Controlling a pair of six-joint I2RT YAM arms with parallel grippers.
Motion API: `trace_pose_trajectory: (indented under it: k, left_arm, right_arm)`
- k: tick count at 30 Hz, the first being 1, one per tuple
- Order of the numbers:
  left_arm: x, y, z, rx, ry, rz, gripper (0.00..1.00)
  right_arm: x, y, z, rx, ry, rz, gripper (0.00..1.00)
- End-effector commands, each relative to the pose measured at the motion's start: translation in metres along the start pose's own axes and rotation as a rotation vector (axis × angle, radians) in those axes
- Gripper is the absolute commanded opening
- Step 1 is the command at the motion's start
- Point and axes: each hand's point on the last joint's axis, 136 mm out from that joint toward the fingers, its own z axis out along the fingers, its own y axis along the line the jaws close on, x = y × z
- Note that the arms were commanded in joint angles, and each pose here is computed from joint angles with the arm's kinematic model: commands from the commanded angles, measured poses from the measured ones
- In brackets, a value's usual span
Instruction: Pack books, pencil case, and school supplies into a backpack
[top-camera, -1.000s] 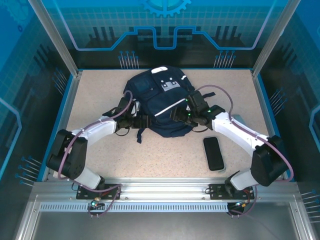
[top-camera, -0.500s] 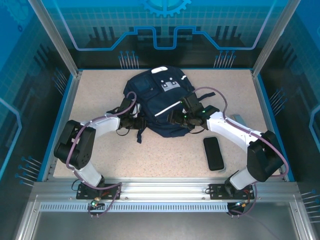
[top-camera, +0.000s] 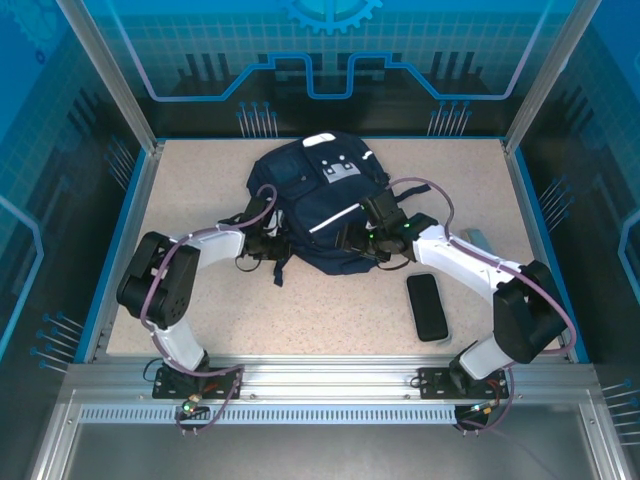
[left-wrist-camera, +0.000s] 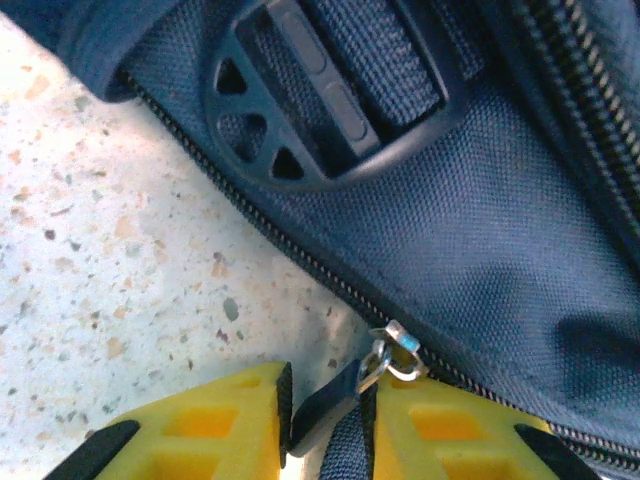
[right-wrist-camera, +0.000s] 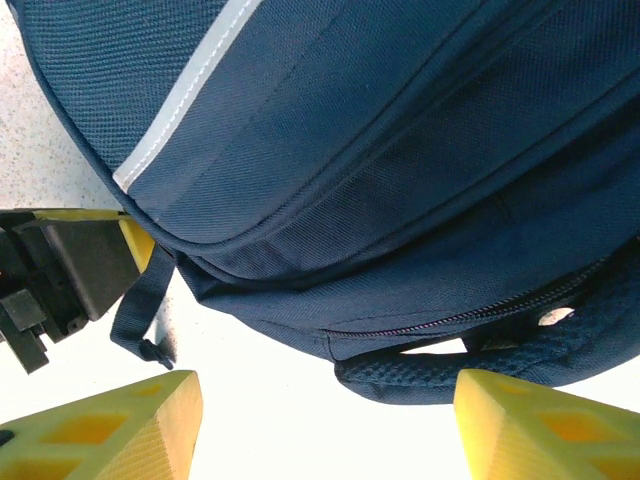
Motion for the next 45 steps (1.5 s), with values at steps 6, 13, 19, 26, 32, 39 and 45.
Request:
trace_pose_trajectory:
  k: [6, 13, 19, 26, 32, 39, 45]
  left_arm:
    - [-0.011, -0.001, 0.0, 0.001, -0.007, 0.021, 0.17]
    - [-0.009, -0.004, -0.01, 0.015, -0.02, 0.018, 0.03]
    - [-0.003, -0.006, -0.023, 0.027, -0.011, 0.014, 0.0]
    - [0.003, -0.005, -0.035, 0.011, 0.018, -0.019, 0.0]
    - [0.012, -0.016, -0.046, 0.068, 0.057, -0.044, 0.0]
    - [0.028, -0.05, -0.051, 0.181, 0.094, -0.021, 0.0]
    - [0.043, -0.076, -0.05, 0.204, 0.106, 0.036, 0.0]
  right_arm:
    - [0.02, -0.011, 0.018, 0.07, 0.052, -0.012, 0.67]
    - [0.025, -0.028, 0.034, 0.139, 0.061, 0.01, 0.67]
    - [0.027, -0.04, 0.048, 0.197, 0.055, 0.042, 0.64]
    - [0.026, -0.057, 0.053, 0.261, 0.022, 0.099, 0.6]
    - [0.032, -0.058, 0.059, 0.248, 0.026, 0.128, 0.58]
    - [0.045, -0.051, 0.071, 0.206, 0.037, 0.189, 0.54]
    - [0.053, -0.046, 0.079, 0.186, 0.041, 0.226, 0.53]
